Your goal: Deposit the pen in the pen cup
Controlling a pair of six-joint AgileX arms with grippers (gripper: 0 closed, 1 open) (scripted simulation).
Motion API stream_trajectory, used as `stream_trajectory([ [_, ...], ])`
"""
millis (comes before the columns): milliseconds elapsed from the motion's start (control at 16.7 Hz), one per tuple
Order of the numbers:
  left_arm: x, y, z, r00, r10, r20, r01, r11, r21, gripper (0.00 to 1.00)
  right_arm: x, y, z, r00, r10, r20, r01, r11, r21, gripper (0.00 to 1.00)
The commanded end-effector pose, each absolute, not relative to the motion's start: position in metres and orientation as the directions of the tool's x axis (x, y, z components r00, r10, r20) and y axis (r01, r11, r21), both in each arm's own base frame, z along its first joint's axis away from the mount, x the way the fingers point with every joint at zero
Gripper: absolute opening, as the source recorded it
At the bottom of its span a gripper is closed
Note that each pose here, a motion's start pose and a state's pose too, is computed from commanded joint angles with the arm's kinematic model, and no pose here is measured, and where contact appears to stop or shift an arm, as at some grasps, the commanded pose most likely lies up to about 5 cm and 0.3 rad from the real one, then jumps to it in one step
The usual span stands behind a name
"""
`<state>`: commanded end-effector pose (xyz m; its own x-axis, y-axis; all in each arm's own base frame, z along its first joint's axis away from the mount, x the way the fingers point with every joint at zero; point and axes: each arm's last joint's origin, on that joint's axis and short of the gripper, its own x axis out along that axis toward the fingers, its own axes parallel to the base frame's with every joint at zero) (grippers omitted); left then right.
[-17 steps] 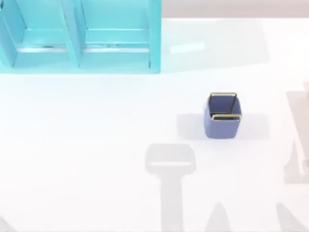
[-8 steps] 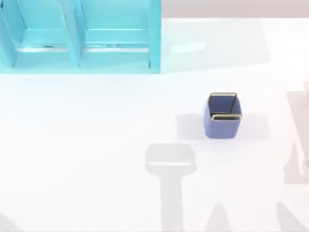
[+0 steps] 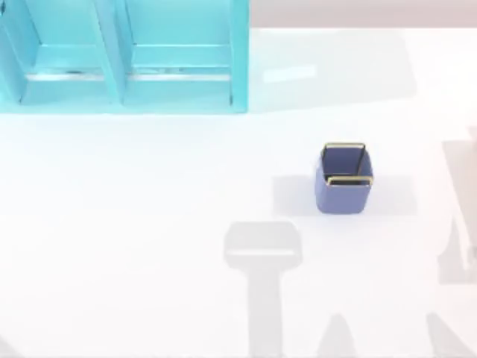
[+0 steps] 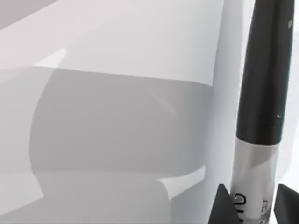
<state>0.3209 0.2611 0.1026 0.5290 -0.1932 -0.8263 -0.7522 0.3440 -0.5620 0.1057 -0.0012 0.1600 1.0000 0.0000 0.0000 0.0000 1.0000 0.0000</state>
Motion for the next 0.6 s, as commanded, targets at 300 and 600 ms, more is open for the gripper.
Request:
stream_trajectory([
  [300,0.266,0.274,0.161,0.517,-0.203,-0.832,-0.760,0.339,-0.555,0.00,0.106,-0.001,0.160,1.000,0.000,0.000,0.000,1.000,0.000,1.00],
  [600,0.198,0.265,0.227,0.519,-0.205,-0.830,-0.758,0.338,-0.558,0.00,0.106,-0.001,0.160,1.000,0.000,0.000,0.000,1.000,0.000,1.00],
])
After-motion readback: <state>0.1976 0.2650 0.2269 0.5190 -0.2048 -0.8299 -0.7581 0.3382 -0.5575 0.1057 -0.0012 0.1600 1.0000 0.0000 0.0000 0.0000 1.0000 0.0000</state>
